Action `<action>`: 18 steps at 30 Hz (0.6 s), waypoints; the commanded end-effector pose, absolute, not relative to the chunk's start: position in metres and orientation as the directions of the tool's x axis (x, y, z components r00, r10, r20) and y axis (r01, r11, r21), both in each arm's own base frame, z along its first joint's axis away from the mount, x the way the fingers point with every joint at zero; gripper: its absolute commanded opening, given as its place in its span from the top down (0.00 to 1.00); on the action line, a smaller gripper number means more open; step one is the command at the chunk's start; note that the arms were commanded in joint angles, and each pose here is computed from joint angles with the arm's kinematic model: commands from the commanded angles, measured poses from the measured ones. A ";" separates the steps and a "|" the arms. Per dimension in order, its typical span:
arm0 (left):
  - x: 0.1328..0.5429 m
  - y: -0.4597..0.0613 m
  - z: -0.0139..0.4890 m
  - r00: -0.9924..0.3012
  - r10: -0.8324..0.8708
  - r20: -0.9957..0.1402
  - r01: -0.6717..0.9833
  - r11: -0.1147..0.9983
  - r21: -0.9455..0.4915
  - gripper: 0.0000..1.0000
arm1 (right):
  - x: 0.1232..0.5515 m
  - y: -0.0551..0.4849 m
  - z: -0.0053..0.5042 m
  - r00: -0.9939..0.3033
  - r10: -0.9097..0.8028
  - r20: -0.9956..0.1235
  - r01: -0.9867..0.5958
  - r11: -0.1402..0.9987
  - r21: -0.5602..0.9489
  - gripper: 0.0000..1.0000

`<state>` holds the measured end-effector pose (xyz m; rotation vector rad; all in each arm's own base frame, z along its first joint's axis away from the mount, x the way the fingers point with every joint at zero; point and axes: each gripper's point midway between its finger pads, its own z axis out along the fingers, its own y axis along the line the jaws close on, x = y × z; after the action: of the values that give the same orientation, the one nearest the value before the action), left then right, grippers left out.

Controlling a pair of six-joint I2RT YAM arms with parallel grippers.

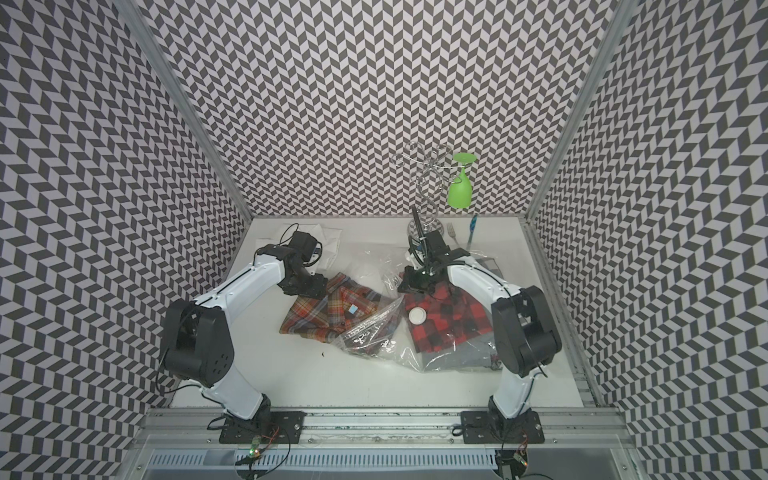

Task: Take the shirt out of the vacuum bag
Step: Take out the shirt from the vacuum bag.

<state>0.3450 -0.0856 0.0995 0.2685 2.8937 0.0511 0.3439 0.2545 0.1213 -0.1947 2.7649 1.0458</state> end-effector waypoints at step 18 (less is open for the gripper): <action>0.367 -0.088 0.071 -0.937 0.277 -0.215 0.255 0.959 0.125 0.27 | 0.351 0.259 0.121 -0.967 -0.089 -0.238 -0.226 0.730 0.645 1.00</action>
<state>0.3529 -0.0685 0.0727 0.3381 2.9046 0.2626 0.3432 0.2563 0.1153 -0.2150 2.7762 1.0569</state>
